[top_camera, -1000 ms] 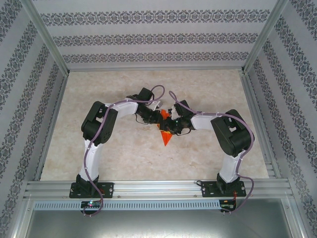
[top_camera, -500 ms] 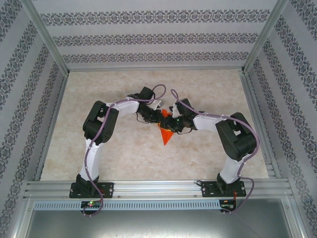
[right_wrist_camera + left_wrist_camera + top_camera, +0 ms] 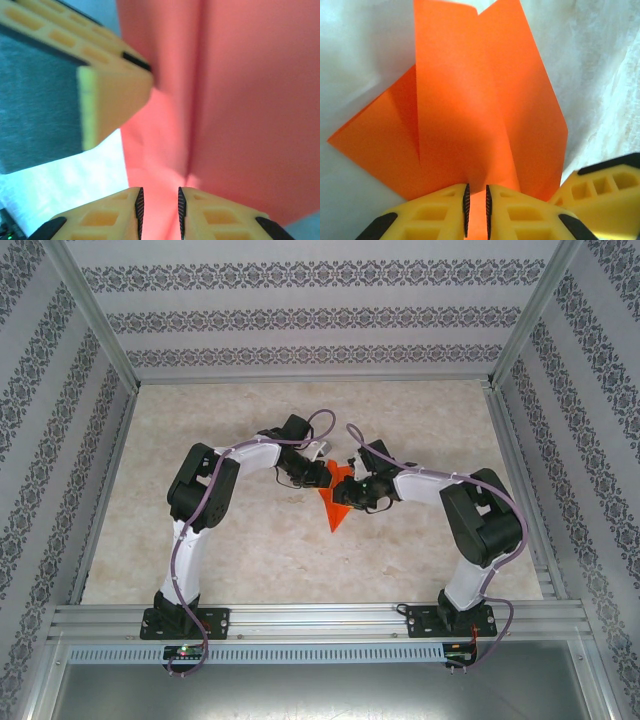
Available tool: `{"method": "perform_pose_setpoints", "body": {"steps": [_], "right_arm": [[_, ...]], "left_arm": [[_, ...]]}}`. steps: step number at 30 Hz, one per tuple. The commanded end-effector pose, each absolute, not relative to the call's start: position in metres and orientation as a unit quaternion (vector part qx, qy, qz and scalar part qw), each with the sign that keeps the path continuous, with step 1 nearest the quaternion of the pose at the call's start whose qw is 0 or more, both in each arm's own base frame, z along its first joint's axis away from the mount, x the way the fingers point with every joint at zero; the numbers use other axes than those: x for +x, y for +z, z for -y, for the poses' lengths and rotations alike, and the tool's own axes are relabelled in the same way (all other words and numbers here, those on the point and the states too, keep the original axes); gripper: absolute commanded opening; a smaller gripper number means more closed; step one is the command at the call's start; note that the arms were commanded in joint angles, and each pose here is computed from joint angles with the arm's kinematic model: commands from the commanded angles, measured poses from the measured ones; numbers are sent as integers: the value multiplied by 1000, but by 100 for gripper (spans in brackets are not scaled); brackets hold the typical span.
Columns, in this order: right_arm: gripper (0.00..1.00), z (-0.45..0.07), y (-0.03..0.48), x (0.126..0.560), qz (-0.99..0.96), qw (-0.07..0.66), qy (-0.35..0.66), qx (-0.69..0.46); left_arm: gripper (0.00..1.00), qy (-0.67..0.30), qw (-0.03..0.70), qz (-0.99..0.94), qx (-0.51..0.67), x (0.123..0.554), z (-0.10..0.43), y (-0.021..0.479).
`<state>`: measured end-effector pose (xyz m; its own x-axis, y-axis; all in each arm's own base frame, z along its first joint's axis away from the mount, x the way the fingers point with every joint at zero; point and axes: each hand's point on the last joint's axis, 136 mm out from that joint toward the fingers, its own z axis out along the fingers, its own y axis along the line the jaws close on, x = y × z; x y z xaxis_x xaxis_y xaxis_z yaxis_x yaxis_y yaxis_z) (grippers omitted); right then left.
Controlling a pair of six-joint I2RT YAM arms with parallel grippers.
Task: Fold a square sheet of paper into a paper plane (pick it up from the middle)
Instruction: Fourth fold the wing at the center of the table.
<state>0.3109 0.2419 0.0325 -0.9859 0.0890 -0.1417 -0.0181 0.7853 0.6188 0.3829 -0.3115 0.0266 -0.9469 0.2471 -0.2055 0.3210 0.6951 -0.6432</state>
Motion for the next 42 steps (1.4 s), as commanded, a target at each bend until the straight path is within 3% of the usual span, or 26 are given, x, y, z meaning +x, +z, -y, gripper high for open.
{"method": "perform_pose_setpoints", "body": {"steps": [1, 24, 32, 42], "right_arm": [[28, -229, 38, 324, -949, 101, 300, 6], [28, -239, 13, 350, -954, 89, 287, -7], [18, -234, -1, 344, -961, 75, 266, -6], [18, -230, -13, 336, -965, 65, 256, -3]], "left_arm": [[21, -354, 48, -922, 150, 389, 309, 25], [23, -382, 66, -910, 148, 400, 320, 42], [26, -394, 79, -903, 149, 408, 326, 58], [29, -349, 123, -919, 132, 421, 305, 83]]}}
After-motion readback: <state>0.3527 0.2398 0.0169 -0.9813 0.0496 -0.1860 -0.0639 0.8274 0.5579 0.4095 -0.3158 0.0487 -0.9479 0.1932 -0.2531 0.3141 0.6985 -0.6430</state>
